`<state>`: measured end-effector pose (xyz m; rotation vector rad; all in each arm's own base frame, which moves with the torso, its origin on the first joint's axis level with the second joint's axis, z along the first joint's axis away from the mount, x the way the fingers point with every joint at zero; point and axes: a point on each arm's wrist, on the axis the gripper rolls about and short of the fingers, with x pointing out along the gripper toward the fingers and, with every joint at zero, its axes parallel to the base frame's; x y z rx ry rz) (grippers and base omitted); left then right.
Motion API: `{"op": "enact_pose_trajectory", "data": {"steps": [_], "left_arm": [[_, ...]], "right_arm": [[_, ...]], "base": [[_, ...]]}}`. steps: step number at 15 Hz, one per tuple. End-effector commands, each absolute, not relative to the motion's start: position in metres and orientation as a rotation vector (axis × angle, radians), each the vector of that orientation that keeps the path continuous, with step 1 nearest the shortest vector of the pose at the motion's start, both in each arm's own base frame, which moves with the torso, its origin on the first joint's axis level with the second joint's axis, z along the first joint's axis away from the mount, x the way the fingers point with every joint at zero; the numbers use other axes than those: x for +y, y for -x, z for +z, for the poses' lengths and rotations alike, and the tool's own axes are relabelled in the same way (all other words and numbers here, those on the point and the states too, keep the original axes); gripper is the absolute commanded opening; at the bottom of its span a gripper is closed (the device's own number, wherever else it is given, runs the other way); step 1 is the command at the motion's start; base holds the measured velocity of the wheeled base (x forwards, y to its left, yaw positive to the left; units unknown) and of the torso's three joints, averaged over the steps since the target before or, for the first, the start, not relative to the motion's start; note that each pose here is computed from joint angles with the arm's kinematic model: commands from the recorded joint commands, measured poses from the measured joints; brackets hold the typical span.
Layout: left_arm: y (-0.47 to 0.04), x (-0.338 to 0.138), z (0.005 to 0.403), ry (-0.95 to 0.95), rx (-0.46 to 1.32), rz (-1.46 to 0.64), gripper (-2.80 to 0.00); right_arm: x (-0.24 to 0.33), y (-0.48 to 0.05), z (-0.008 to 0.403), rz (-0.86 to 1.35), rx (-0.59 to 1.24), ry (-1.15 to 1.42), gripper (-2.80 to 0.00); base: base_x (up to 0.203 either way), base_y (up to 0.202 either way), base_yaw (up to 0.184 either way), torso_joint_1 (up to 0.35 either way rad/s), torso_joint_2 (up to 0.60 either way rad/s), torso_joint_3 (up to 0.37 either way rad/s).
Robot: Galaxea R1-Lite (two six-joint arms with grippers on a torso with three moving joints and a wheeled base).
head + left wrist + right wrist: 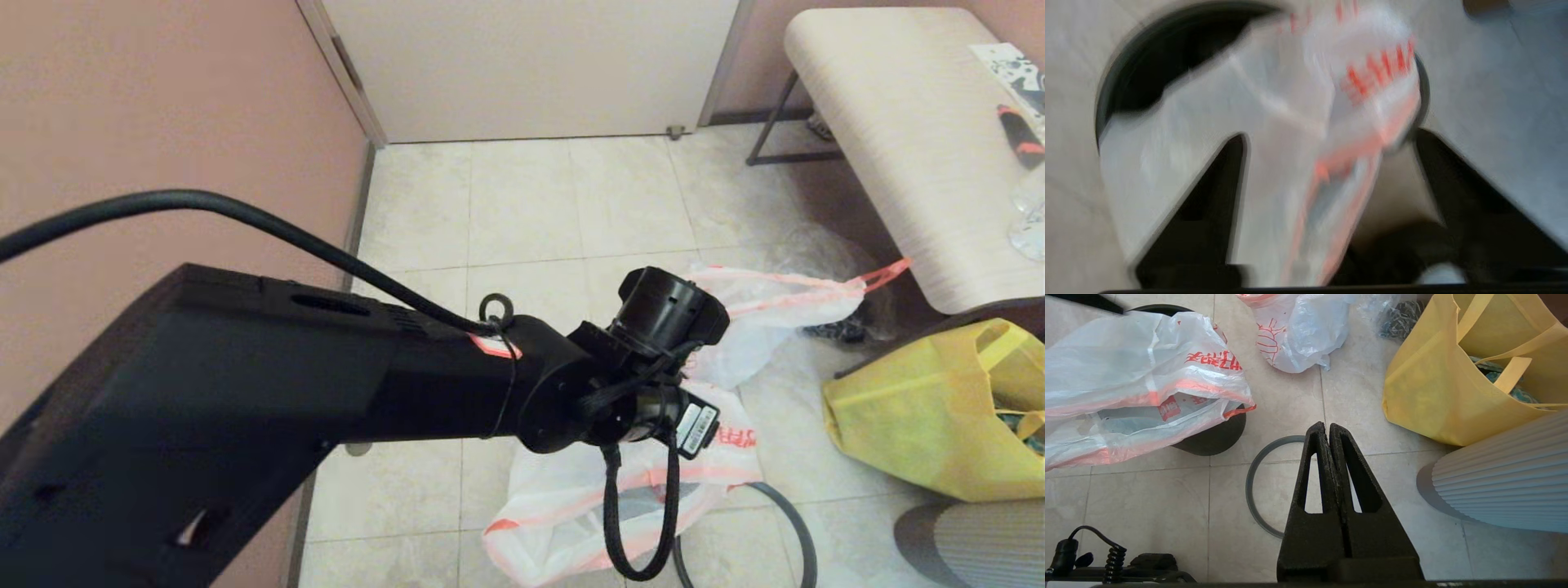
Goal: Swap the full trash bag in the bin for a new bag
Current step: Put the new garbage bag on the trash can
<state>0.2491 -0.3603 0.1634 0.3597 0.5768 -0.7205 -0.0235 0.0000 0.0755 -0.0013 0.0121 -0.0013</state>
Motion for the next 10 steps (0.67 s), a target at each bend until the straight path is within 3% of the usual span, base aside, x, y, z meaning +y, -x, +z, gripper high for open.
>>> {"op": "enact_pose_trajectory", "data": {"steps": [1,7,10], "left_arm": [[-0.239,-0.346,0.178,-0.348,0.580,-0.715,-2.80],[-0.192,-0.273,0.126,-0.408,0.852,-0.554,-2.80],[-0.176,-0.248,0.120,-0.274,0.883,-0.473,-2.80]], "right_arm": [[0.000,0.024,0.075,-0.001,0.011,0.002,-2.80],[0.000,0.024,0.075,0.000,0.012,0.002,-2.80],[0.000,0.024,0.075,0.000,0.012,0.002,-2.80]], "base": [[0.000,0.000,0.000,0.000,0.00,0.000],[0.000,0.000,0.000,0.000,0.00,0.000],[0.000,0.000,0.000,0.000,0.00,0.000]]}}
